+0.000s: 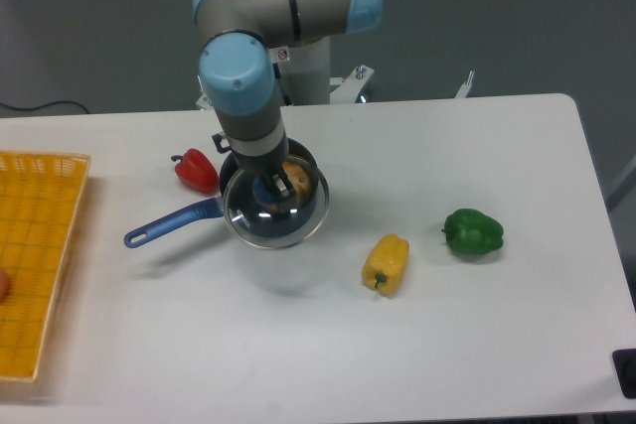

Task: Close the pot lid
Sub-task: 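Lower the glass lid onto the saucepan rim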

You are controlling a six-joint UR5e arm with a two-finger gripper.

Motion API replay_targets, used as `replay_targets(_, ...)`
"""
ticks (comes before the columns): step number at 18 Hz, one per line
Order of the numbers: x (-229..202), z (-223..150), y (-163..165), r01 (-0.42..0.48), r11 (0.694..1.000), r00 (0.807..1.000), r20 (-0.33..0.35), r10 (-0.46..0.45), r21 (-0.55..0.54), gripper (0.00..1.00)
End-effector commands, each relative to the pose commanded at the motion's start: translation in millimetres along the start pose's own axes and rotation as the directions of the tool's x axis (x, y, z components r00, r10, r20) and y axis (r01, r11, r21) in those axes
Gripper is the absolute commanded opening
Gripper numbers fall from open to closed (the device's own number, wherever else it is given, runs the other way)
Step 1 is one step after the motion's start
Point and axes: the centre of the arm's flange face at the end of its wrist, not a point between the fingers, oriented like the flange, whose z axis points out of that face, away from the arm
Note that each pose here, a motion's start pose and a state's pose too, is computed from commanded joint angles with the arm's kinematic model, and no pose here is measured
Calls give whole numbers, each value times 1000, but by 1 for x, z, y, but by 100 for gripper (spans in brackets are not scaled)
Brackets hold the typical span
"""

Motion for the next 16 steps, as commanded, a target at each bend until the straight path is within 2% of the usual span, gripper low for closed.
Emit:
replay_targets(6,19,13,6,-34,999,999,-24,33,-24,48)
replay_targets(16,25,24,8,-37,998,998,-42,35,-48,48)
